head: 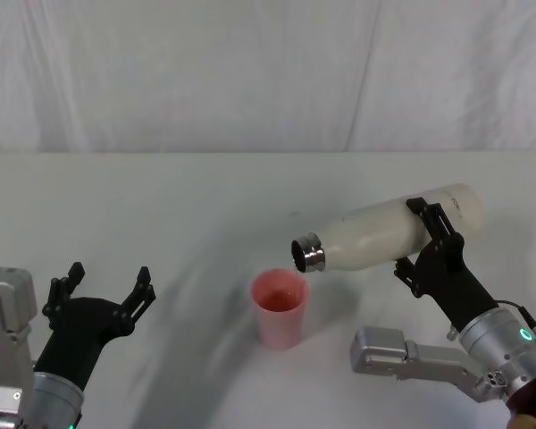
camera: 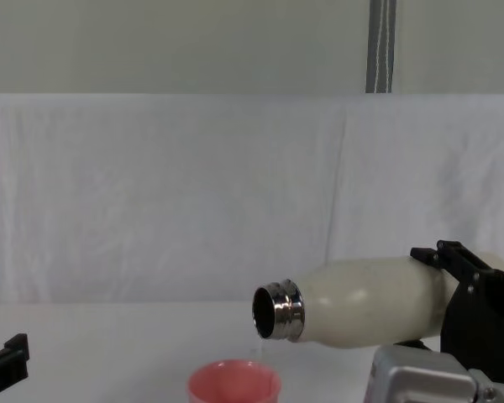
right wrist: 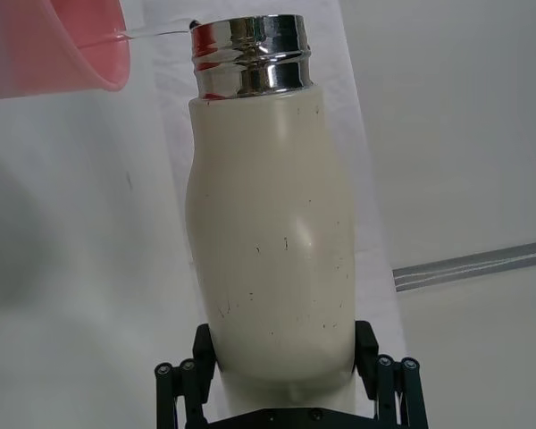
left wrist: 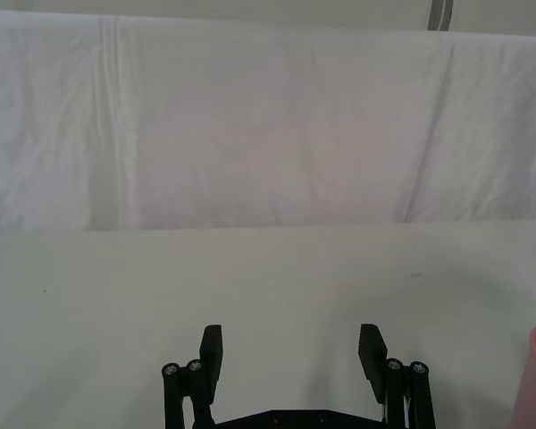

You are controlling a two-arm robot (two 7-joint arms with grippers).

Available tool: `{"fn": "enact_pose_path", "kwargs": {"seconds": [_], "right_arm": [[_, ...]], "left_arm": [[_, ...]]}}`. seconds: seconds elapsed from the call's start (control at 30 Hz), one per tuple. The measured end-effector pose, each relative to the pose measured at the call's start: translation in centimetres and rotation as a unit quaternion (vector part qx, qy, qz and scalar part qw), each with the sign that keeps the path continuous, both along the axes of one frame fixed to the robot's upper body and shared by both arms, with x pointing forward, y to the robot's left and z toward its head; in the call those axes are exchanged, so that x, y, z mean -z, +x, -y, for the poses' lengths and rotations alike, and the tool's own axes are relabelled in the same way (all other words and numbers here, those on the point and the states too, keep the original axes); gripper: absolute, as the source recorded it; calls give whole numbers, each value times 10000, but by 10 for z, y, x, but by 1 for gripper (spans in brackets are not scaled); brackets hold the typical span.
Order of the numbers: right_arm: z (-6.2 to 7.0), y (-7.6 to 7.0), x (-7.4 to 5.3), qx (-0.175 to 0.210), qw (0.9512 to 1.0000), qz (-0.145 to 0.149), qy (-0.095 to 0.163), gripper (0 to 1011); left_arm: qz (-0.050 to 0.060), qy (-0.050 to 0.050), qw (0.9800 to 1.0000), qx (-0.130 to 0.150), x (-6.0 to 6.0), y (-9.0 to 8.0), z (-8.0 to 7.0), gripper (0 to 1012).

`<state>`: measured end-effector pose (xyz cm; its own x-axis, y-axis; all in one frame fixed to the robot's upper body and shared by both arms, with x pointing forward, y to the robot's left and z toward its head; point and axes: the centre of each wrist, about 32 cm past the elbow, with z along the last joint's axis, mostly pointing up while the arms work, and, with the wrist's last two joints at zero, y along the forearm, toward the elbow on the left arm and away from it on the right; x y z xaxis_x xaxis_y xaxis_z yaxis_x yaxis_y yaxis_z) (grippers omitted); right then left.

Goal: Grasp the thermos with one hand and pour water into the cup lid.

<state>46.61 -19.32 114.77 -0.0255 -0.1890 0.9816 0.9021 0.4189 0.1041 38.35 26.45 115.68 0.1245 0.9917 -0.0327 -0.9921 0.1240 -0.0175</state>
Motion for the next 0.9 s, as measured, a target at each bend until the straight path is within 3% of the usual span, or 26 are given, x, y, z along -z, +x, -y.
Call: {"fn": "enact_pose_path", "kwargs": {"seconds": [0.9], "right_arm": [[-1, 0, 0, -15, 10000, 6, -11, 961]], "left_arm": [[0, 0, 10000, 0, 0, 0, 0, 1001]]}}
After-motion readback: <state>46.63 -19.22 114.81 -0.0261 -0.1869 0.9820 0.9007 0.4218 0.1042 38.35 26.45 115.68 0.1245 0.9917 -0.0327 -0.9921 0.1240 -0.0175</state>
